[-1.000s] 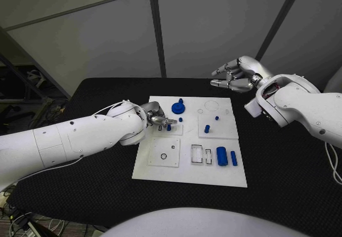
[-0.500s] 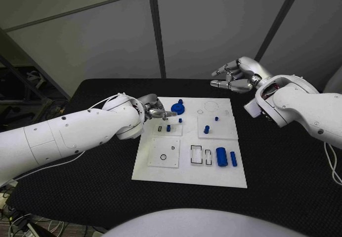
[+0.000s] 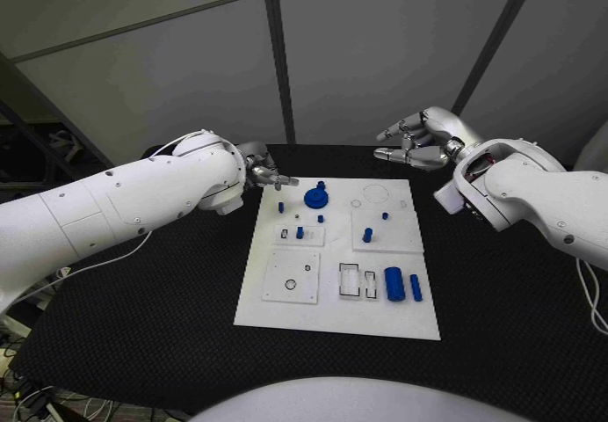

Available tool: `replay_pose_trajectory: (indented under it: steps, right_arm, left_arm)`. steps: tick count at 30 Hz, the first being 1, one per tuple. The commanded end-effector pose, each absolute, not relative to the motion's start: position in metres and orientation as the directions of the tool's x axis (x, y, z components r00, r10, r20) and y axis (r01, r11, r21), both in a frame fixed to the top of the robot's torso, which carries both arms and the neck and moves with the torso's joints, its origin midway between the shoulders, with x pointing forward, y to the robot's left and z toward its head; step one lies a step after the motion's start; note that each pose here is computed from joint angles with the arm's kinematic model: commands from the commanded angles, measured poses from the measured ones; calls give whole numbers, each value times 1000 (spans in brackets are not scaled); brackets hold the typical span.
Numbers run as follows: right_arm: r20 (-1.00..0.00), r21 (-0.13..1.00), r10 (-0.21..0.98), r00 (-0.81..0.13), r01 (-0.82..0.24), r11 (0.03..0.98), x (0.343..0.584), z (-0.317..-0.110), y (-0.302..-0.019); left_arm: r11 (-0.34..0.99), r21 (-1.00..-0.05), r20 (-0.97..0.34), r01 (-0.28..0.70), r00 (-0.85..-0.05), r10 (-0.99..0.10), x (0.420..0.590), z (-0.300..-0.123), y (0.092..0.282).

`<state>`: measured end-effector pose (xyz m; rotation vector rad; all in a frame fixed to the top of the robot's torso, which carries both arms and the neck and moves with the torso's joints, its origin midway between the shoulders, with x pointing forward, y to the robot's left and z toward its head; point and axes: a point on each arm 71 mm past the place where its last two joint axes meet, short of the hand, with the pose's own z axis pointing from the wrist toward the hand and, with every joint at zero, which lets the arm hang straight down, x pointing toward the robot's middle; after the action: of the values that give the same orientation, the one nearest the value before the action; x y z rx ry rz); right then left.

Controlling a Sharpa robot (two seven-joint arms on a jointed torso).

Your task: Assemble the parts on the task board

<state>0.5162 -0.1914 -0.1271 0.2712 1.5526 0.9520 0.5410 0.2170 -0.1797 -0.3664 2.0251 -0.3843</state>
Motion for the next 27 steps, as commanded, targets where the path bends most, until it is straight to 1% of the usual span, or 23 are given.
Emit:
replay_pose_trajectory:
  steps: [1,7,12,19,27]
  right_arm:
    - [-718,692,652,-243,-347,633,516,-126,-190]
    - [-718,692,652,-245,-348,632,516,-126,-189]
    - [-718,693,651,-248,-349,631,516,-126,-188]
    - [-717,693,650,-250,-351,630,516,-126,-187]
    - [-717,694,650,-253,-351,629,516,-126,-186]
  left_arm:
    - [927,-364,-781,-94,-512,-358,547,-184,219]
    - [953,-290,-811,-87,-507,-293,557,-189,220]
    - [963,-253,-812,-91,-521,-263,563,-196,219]
    - [968,-234,-806,-87,-539,-243,566,-201,214]
    - [974,-215,-791,-71,-572,-217,565,-204,207]
